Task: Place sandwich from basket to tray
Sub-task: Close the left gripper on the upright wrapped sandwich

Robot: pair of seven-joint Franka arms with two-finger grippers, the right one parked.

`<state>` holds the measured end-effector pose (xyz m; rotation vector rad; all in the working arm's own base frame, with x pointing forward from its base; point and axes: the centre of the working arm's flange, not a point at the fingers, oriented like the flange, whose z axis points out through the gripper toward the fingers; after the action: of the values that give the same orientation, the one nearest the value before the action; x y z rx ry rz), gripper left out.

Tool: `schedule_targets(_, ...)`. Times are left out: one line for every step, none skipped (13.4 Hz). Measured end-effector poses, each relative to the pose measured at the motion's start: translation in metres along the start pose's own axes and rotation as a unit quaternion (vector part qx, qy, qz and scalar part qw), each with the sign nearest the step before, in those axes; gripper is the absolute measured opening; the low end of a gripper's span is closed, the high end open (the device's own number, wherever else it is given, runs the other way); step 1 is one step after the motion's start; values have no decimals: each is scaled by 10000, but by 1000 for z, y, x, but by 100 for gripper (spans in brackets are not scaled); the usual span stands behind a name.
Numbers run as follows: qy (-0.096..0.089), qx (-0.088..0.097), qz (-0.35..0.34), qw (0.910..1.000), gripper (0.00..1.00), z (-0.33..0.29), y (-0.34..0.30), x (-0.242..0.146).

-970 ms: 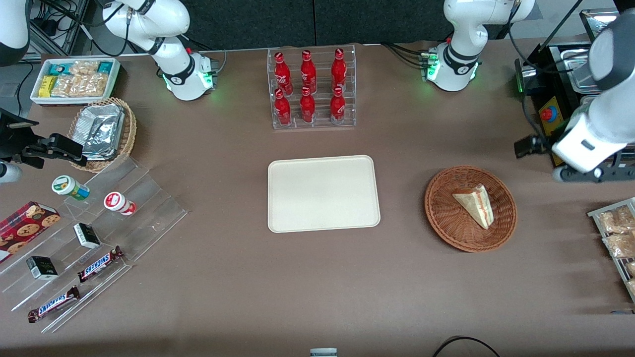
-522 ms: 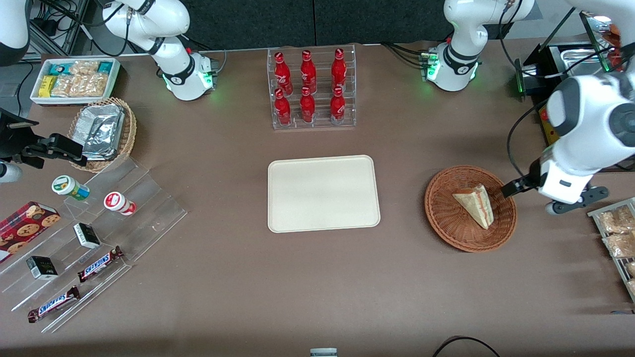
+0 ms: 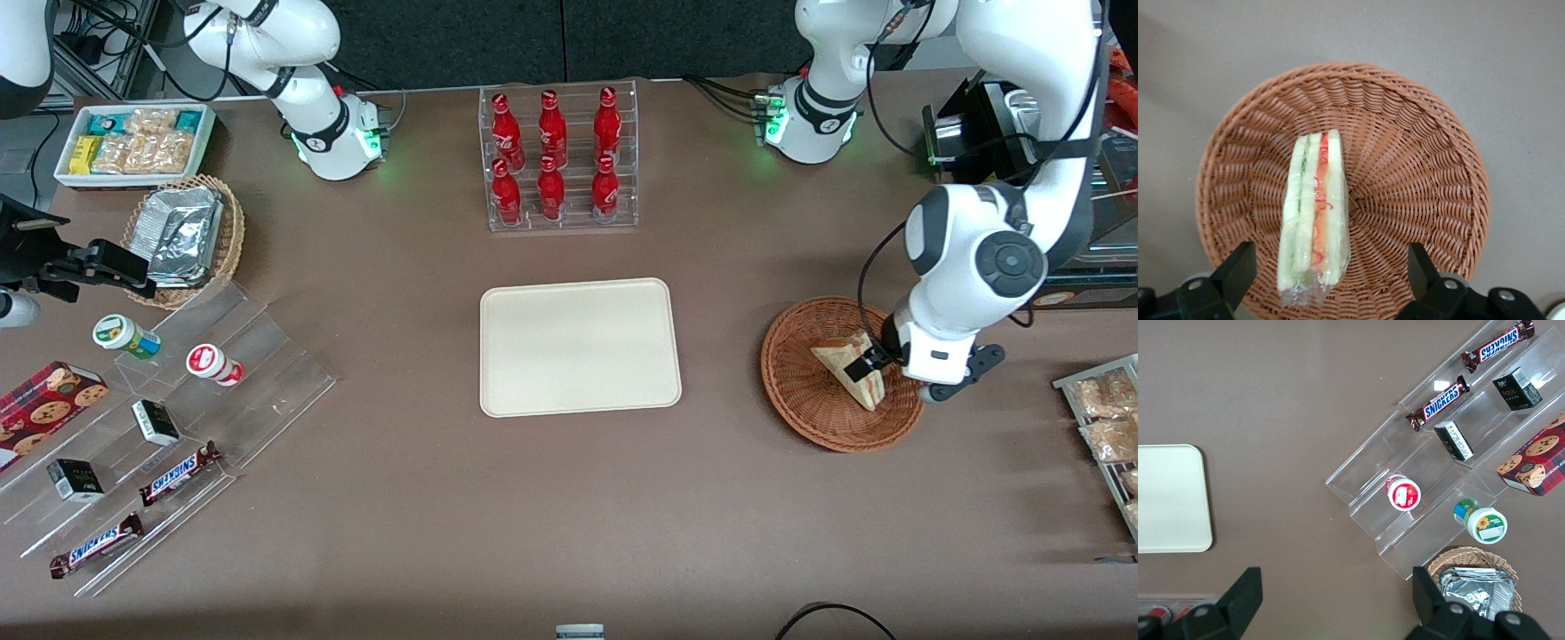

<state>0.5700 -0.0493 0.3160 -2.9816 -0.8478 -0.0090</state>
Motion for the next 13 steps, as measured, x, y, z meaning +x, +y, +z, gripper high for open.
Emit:
schedule_targets(-8,0,-4,10000,100,9,-2,-3)
schedule_targets(-30,13,-6,10000,100,17,-5,-7)
schedule_targets(-56,31,-8,10000,100,23,-8,-10)
schedule_targets(-86,53,-12,9999,100,27,-10,-12)
schedule_targets(-108,70,-18,9999,100,30,-12,-13)
schedule_targets(-124,82,-22,9999,100,31,-13,-14)
schedule_targets(-140,94,-23,9999,100,33,-14,-15)
schedule_targets(-161,110,-21,9998,100,35,-15,-17)
schedule_targets(-179,121,-20,9998,100,39,-15,-18)
schedule_targets(-185,122,-18,9998,100,44,-15,-18)
schedule_targets(-185,118,-17,9998,100,49,-15,-18)
schedule_targets(-190,117,-14,9997,100,55,-14,-18)
schedule_targets(-212,132,-13,9997,100,59,-14,-18)
